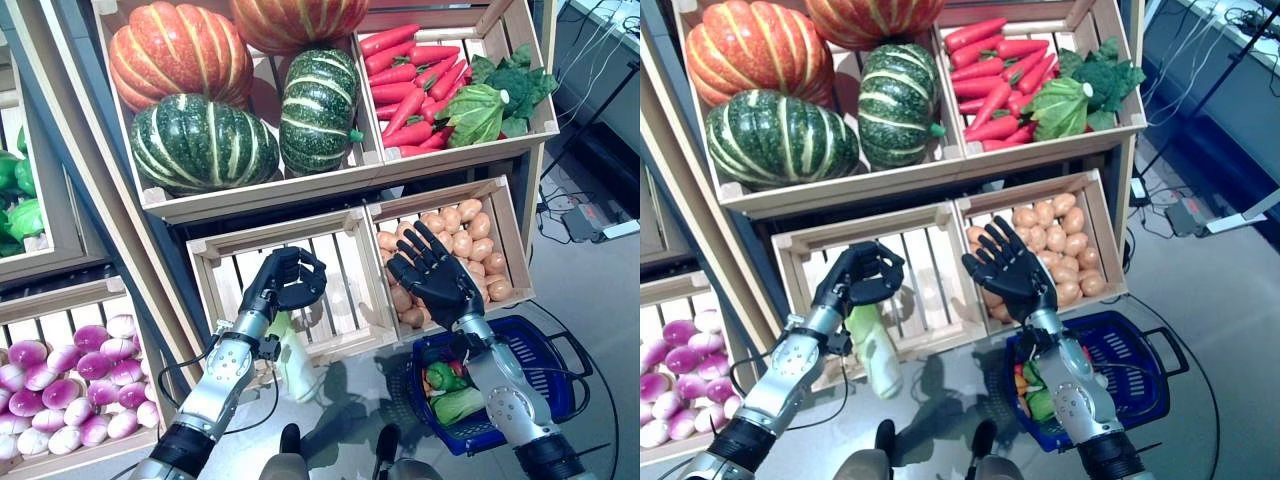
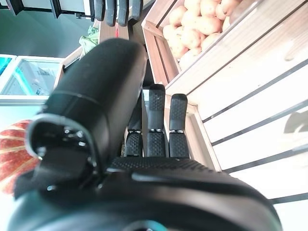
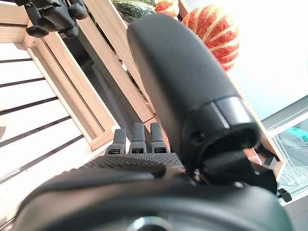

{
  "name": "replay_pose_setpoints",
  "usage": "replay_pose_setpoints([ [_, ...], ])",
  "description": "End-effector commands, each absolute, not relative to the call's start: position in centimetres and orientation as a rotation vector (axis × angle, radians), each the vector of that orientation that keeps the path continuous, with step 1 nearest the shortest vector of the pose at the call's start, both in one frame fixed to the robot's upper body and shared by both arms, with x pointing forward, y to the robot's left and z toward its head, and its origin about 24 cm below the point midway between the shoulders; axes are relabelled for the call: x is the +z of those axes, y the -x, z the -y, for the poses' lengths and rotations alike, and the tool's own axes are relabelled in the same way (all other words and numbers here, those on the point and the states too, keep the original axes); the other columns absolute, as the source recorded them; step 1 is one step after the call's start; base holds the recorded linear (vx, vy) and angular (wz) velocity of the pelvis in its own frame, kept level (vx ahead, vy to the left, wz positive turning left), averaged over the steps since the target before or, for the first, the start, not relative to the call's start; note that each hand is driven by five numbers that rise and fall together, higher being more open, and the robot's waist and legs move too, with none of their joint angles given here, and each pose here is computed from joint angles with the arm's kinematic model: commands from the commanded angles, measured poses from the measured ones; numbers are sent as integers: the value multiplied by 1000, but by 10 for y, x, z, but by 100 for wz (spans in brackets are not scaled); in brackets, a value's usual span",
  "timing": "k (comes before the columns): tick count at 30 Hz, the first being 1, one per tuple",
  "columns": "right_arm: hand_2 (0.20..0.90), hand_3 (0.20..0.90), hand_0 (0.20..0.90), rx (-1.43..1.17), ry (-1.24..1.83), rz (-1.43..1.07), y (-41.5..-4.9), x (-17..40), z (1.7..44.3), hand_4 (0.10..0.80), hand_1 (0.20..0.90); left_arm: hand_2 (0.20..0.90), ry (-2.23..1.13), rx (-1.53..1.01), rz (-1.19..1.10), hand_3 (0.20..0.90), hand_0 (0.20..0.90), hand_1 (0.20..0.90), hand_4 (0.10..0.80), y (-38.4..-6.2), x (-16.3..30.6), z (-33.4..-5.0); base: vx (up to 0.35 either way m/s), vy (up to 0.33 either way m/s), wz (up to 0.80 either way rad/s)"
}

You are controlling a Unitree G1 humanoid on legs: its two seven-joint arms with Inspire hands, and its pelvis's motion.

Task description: Put vegetables into the basket

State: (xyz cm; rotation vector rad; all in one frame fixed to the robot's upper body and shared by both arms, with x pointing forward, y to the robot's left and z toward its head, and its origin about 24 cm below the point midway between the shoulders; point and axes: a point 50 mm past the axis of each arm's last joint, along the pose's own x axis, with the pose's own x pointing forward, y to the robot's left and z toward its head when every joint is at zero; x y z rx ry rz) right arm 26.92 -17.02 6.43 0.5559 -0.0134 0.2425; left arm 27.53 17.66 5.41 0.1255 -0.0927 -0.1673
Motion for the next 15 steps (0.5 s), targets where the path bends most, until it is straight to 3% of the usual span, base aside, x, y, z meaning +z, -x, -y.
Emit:
replay_pose_setpoints([
  [1, 900, 900, 900, 290, -592, 216, -271, 106, 168, 800, 900, 300, -104, -181, 270, 300, 300, 300, 400, -279, 84, -171, 44, 14, 0],
  [14, 900, 900, 900, 158, -648, 165, -262, 84, 182, 800, 900, 302, -130, -143, 269, 302, 302, 302, 402, -274, 87, -184, 6, 2, 0],
  [15, 900, 900, 900, 154, -647, 161, -261, 83, 183, 800, 900, 787, -142, -141, 274, 787, 787, 787, 725, -274, 87, -184, 0, 0, 0],
])
